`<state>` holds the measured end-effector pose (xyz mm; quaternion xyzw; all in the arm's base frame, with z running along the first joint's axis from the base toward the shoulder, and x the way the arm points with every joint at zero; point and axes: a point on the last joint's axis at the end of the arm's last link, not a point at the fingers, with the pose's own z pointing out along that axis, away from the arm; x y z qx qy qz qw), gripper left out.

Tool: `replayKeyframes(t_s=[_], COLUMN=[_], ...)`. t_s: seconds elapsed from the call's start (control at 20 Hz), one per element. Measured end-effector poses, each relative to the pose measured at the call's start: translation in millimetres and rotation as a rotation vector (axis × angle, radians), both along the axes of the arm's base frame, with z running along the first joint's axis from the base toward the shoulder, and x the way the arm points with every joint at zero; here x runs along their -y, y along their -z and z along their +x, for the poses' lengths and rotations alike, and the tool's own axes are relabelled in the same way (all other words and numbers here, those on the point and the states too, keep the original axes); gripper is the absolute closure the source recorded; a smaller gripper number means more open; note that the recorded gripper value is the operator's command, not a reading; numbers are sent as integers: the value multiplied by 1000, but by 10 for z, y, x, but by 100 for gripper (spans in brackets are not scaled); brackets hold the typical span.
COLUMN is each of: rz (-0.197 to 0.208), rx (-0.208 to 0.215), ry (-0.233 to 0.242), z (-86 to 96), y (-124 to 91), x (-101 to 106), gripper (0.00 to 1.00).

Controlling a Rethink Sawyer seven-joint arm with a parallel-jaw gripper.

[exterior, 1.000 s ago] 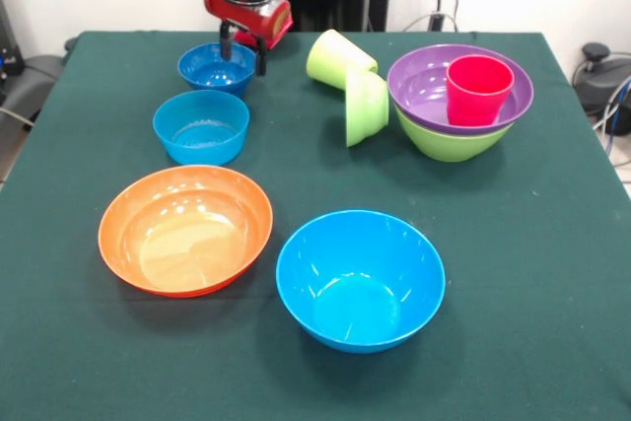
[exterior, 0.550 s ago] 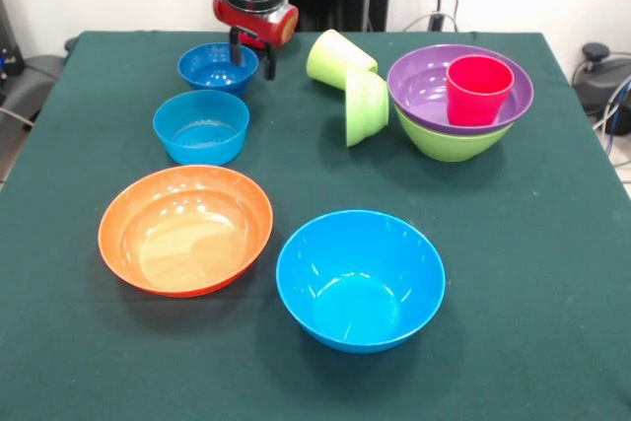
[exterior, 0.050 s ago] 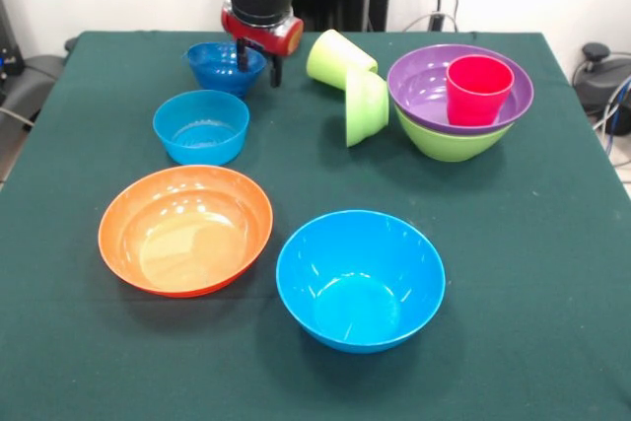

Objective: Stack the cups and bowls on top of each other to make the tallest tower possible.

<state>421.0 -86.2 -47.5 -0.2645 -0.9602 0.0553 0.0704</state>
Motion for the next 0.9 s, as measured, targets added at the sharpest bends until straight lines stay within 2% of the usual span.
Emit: replayKeyframes(t_s=[0.2,0.35,0.65,0.9], rz=[-19,-52,-93,-109], rx=[-23,-29,-39,-39], ry=[-26,-64,-107,-110], z=[-52,-37,-42,-38], y=[99,100,98,82], x=[-31,-70,-98,-51], gripper=[0,0,0,0])
